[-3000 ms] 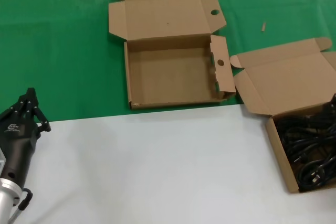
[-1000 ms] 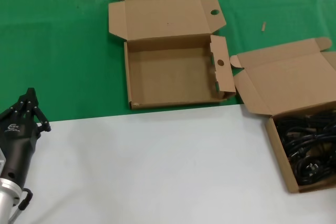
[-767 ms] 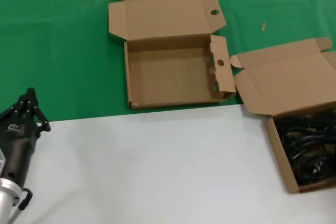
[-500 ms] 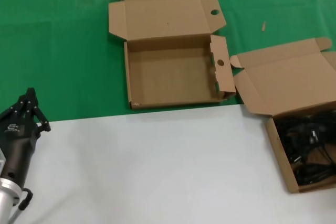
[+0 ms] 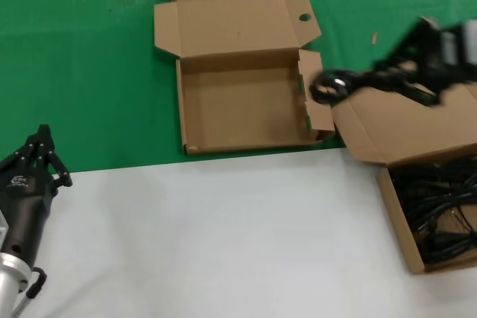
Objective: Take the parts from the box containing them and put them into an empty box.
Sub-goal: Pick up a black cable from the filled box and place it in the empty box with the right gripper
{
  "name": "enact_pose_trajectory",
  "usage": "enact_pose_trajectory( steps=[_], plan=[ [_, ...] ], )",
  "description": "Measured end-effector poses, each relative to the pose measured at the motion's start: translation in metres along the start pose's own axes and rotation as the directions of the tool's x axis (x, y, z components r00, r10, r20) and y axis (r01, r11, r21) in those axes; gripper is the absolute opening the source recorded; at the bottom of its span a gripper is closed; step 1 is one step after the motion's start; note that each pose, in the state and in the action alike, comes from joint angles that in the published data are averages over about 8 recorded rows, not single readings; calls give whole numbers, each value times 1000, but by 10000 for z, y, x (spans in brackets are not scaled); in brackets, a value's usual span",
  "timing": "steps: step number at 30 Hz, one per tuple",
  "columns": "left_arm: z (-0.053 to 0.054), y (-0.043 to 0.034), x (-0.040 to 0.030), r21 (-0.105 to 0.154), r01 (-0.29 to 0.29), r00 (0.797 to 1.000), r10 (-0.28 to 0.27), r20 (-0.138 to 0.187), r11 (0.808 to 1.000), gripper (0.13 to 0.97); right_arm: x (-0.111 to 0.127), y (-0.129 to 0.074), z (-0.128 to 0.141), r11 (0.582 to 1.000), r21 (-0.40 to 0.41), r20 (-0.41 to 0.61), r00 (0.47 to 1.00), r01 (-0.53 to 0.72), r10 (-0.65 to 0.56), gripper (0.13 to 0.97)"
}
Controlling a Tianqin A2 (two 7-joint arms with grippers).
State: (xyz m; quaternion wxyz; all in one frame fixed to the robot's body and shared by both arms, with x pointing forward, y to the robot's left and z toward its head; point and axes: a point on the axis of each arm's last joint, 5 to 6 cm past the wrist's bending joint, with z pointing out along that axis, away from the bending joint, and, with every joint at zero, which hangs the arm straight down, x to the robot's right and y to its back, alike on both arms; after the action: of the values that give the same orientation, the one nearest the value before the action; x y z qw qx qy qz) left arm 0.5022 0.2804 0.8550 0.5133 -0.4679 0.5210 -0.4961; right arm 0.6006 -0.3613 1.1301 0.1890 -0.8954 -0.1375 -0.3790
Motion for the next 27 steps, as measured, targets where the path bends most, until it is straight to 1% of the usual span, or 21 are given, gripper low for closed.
enact_pose_trajectory(
  steps=[5,11,21,27],
  plan=[
    [0,0,0,0,0,1000,0,0,1000,140,218,-206,416,998,48,-29,999,28,-27,148],
    [0,0,0,0,0,1000,0,0,1000,140,348,-372,885,996,76,-36,999,36,-34,148],
    [0,0,0,0,0,1000,0,0,1000,140,446,-509,1514,994,104,-44,999,22,-17,148],
    [0,0,0,0,0,1000,0,0,1000,140,430,-493,1811,994,111,-44,999,17,-12,148]
  ],
)
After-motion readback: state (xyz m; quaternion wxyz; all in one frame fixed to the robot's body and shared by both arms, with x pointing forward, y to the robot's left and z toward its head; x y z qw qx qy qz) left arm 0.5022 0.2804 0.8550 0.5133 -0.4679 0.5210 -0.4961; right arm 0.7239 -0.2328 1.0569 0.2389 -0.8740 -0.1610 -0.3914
